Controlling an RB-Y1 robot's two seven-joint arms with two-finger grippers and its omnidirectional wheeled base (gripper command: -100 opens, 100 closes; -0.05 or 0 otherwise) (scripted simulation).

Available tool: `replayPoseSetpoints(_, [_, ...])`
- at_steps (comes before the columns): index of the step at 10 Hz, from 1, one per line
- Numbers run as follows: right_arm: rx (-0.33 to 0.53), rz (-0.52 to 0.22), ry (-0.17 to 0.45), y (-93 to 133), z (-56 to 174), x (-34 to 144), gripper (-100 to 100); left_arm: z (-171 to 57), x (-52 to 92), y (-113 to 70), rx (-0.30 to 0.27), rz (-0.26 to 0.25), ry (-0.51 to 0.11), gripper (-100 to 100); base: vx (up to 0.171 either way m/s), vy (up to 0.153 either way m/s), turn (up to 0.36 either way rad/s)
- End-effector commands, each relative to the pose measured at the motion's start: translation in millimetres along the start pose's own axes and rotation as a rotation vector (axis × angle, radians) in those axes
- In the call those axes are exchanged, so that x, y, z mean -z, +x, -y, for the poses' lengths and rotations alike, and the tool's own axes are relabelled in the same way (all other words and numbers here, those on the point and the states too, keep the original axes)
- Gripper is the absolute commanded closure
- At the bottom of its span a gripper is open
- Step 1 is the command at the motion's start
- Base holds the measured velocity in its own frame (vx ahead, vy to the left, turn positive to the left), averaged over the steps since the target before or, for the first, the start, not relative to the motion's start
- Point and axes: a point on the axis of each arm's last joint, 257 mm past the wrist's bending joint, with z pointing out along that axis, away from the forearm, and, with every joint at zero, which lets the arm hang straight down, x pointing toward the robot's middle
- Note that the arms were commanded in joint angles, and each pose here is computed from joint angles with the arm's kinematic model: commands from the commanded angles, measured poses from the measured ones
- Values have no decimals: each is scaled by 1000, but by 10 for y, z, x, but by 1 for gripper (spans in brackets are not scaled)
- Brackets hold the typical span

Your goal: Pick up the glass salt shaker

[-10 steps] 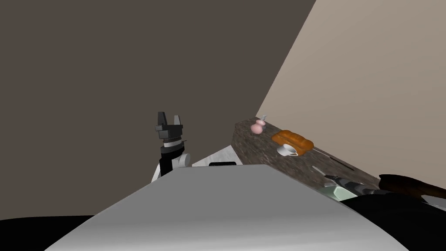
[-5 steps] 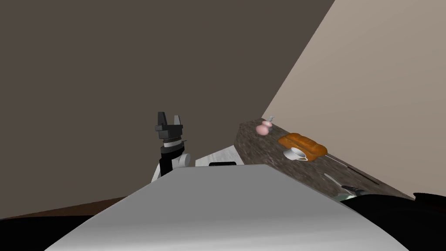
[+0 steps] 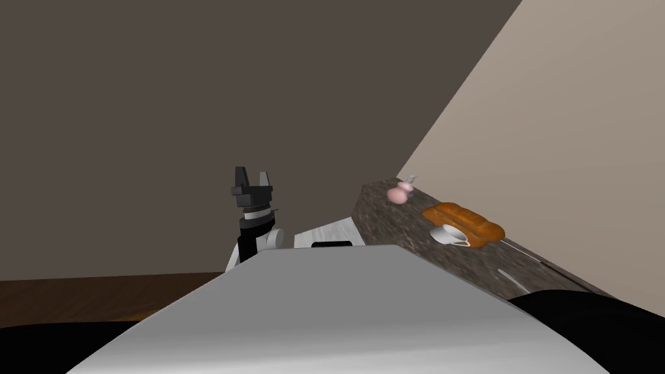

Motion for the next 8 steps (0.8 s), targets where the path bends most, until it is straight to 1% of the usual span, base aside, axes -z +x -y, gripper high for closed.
replayPoseSetpoints(1, [0,0,0,0,0,0,100,0,0,0,0,0,0,0,0,0,0])
replayPoseSetpoints(3, [2,1,2,-4,7,2,100,0,0,0,0,0,0,0,0,0,0])
replayPoseSetpoints(4, [2,1,2,-6,9,2,0,0,0,0,0,0,0,0,0,0,0])
replayPoseSetpoints(5, [41,14,-17,-53,-226,-23,100,0,0,0,0,0,0,0,46,-56,-304])
replayPoseSetpoints(6, [41,2,-25,5,-262,-36,100,0,1,-1,0,0,0,0,62,-44,-308])
replayPoseSetpoints(7, [89,16,-47,-65,-555,-40,100,0,1,-1,0,0,0,0,82,-76,-455])
replayPoseSetpoints(8, [89,-4,-59,33,-613,-58,100,0,1,-1,0,0,0,0,68,-63,-236])
